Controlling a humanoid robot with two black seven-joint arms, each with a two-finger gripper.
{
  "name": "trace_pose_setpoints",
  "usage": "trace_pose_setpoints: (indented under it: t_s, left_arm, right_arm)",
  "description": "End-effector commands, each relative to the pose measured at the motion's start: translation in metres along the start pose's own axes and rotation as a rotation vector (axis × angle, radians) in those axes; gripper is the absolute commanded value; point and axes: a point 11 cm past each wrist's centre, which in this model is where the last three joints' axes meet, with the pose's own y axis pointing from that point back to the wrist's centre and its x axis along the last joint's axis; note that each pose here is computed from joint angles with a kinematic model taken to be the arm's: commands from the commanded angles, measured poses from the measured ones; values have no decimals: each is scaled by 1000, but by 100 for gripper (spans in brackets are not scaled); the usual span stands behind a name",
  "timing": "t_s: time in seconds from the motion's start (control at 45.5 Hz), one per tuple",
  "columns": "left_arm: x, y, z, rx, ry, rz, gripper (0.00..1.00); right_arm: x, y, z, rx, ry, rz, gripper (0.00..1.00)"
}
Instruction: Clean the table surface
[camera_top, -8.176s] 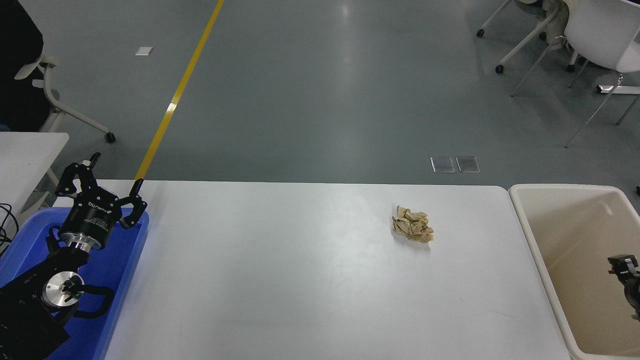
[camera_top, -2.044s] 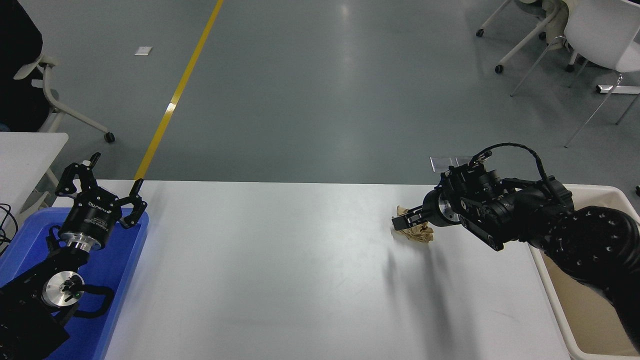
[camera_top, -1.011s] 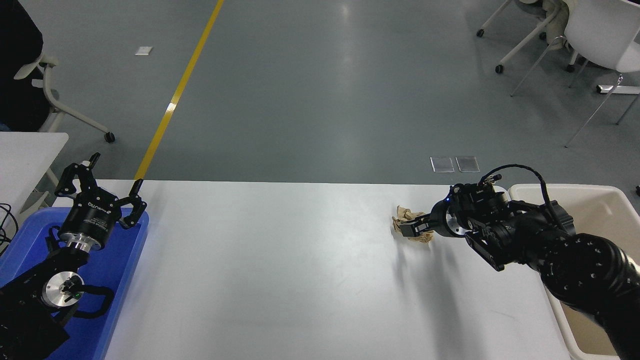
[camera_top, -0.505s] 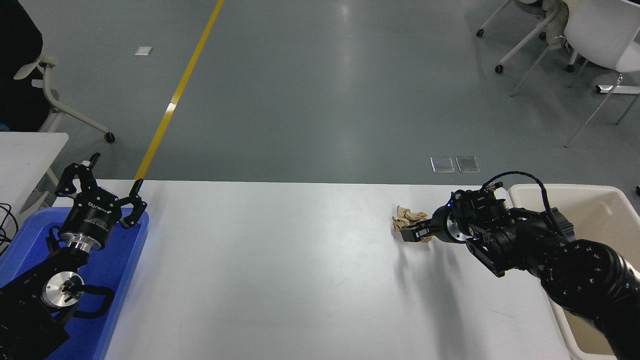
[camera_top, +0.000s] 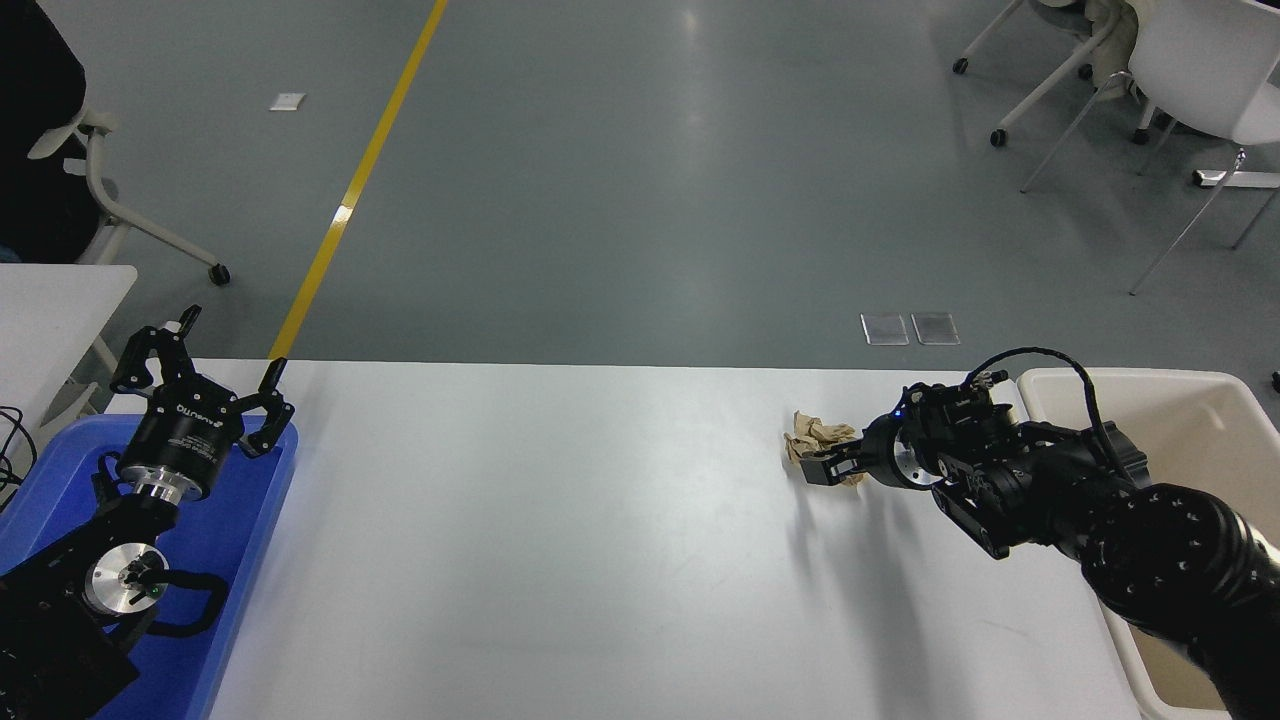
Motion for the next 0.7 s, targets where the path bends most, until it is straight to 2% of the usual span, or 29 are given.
trace_pose_setpoints:
  t_s: [0.0,0.132,0.308,0.396,0.549,0.681]
  left_arm:
    - [0,0,0,0,0,0,100]
    - [0,0,0,0,0,0,100]
    - [0,0,0,0,0,0,100]
    - [1,0,0,0,-1,1,100]
    - [0,0,-1,0,1,0,100]
    - [0,0,0,1,-1,0,100]
  right_arm:
    - [-2,-1,-1,2,0,2,84]
    - [-4,-1,-1,2,2,-3,71]
    - [-5,-1,-1,3,4,-7,42]
    - [-5,-1,-2,13,5,-8,24]
    - [-3,0,-4,31,7,-5,0]
    - [4,1,-3,31,-1,7,0]
